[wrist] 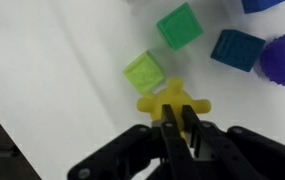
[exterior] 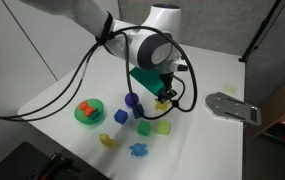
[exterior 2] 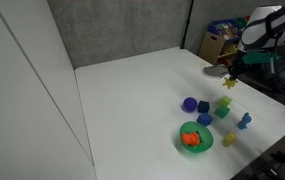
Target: Move the yellow object to the right
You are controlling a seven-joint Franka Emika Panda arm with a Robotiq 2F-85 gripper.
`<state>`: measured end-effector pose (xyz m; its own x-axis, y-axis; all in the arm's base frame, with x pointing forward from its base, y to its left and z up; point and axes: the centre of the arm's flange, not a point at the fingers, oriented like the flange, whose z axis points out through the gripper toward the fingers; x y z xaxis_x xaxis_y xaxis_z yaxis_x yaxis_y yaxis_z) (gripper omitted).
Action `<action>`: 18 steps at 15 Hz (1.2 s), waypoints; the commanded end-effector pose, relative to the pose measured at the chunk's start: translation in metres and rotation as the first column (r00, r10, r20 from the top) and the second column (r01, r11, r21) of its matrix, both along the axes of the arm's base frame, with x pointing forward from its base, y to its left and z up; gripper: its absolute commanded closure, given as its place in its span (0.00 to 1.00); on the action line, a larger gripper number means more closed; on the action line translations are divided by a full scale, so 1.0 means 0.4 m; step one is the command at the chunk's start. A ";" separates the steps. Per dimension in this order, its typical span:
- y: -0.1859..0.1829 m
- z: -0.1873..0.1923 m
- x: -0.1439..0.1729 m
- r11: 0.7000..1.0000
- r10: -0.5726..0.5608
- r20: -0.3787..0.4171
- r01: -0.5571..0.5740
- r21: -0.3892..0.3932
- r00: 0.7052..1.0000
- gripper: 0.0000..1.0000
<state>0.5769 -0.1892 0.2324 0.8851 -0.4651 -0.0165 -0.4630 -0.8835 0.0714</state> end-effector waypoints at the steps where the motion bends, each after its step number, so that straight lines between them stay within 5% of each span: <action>1: -0.059 -0.038 -0.020 0.997 -0.073 0.014 0.073 -0.011 0.997 0.95; 4: -0.107 -0.080 -0.046 0.984 -0.179 -0.007 0.179 0.008 0.984 0.95; 7: -0.141 -0.107 -0.073 0.940 -0.336 -0.027 0.337 0.054 0.941 0.96; 15: -0.167 -0.121 -0.094 0.755 -0.655 -0.017 0.655 0.017 0.756 0.96; 18: -0.143 -0.140 -0.077 0.712 -0.701 -0.031 0.702 0.003 0.712 0.96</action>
